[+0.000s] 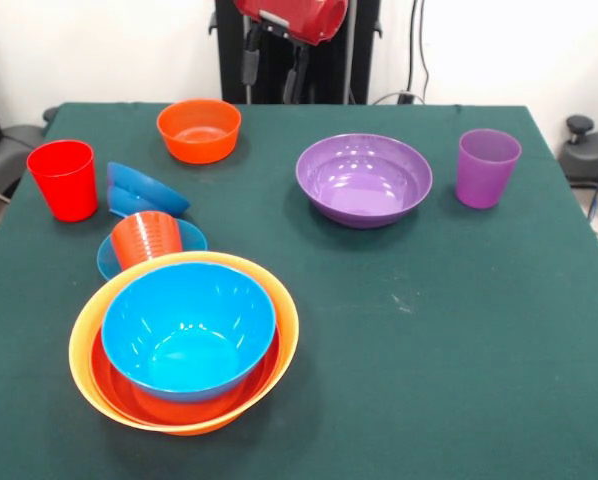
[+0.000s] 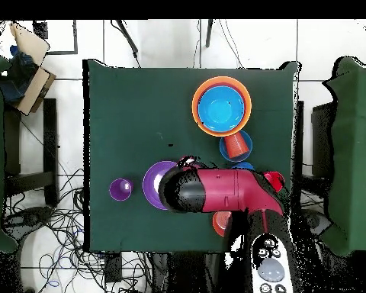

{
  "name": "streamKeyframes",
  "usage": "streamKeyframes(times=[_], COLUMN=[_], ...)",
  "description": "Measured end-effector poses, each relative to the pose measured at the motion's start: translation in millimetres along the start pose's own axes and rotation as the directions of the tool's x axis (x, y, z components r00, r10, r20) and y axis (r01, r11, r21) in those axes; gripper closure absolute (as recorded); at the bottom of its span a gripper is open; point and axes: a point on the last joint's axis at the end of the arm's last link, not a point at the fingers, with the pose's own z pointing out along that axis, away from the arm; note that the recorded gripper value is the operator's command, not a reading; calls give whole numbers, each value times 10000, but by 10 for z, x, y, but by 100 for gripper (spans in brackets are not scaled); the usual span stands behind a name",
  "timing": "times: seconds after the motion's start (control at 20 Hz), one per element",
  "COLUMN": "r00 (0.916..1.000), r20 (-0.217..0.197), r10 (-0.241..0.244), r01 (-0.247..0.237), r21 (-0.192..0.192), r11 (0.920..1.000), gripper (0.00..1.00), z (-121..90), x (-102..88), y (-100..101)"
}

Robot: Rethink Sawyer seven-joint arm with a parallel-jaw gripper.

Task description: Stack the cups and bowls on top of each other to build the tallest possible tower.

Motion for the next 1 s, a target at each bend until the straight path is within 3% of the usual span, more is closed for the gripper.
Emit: streamKeyframes(times=[0.4,0.75,1.0], r00=[9999,9990,9970], r20=[-32,-153,-245], r10=[107,-416,-733], r01=[-107,419,743], r21=[16,181,432], r11=[9999,9990,9963], gripper=[0,0,0], z=[-11,152,277], x=[-74,39,111], y=[-26,73,23])
